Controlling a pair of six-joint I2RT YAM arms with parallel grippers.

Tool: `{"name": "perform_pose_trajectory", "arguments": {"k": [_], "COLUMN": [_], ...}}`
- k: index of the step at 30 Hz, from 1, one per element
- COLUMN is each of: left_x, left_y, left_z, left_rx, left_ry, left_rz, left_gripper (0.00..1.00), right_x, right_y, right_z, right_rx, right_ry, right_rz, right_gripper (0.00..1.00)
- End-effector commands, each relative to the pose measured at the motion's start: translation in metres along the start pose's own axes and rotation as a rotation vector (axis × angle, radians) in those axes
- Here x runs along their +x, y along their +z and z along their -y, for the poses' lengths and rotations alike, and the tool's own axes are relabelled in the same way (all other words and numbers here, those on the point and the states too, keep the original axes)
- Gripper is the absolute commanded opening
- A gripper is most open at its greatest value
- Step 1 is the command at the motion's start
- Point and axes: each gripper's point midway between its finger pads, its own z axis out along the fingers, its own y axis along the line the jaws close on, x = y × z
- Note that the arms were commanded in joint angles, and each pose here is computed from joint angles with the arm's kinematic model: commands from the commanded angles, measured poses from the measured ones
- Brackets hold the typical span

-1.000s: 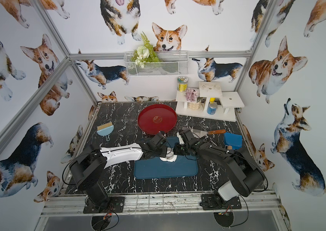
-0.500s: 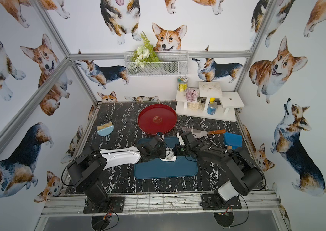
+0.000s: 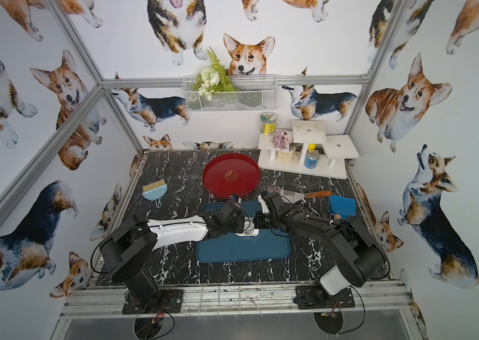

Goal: Roll out the dumpling wrappers from the dough
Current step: Press the dumpling wrapper on the work surface.

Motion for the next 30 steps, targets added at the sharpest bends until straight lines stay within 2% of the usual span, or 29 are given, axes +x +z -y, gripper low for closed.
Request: {"name": "perform_pose_trajectory", "arguments": {"k": [1,7,12,17,23,30], "left_x": [0.055,0.071,0.071,0.066,0.065,0.071], "left_y": [-0.002,-0.006,-0.01,-0.006,0.001,-0.003], "left_z": [-0.016,-0.031,-0.047,-0.035,-0.016,-0.036], "left_rx": [-0.04,-0.07,-0.105,-0.08,-0.05,-0.098], "left_ry": [0.036,0.043,0.049,0.068,0.096,0.092], "left_rz": [-0.226,-0.28,-0.3,-0.321,-0.326,-0.336], "left_gripper": [0.0,0.0,0.0,0.0,0.0,0.0], "right_x": [0.057,0.055,0.059,0.052,0.046,0.05], "right_y": [-0.015,-0.007,0.007,-0.004,-0.027,-0.007], "right_z": [0.065,0.051,0.033,0.05,0.08,0.045], "right_rx": [0.303,0.244,0.214,0.311,0.374,0.273], "right_ry": [0.045,0.054,0.024,-0.013,0.031,0.012], "right_rz": [-0.208,-0.223,-0.263,-0.249,-0.224,-0.246], "right_gripper": [0.0,0.0,0.0,0.0,0.0,0.0]}}
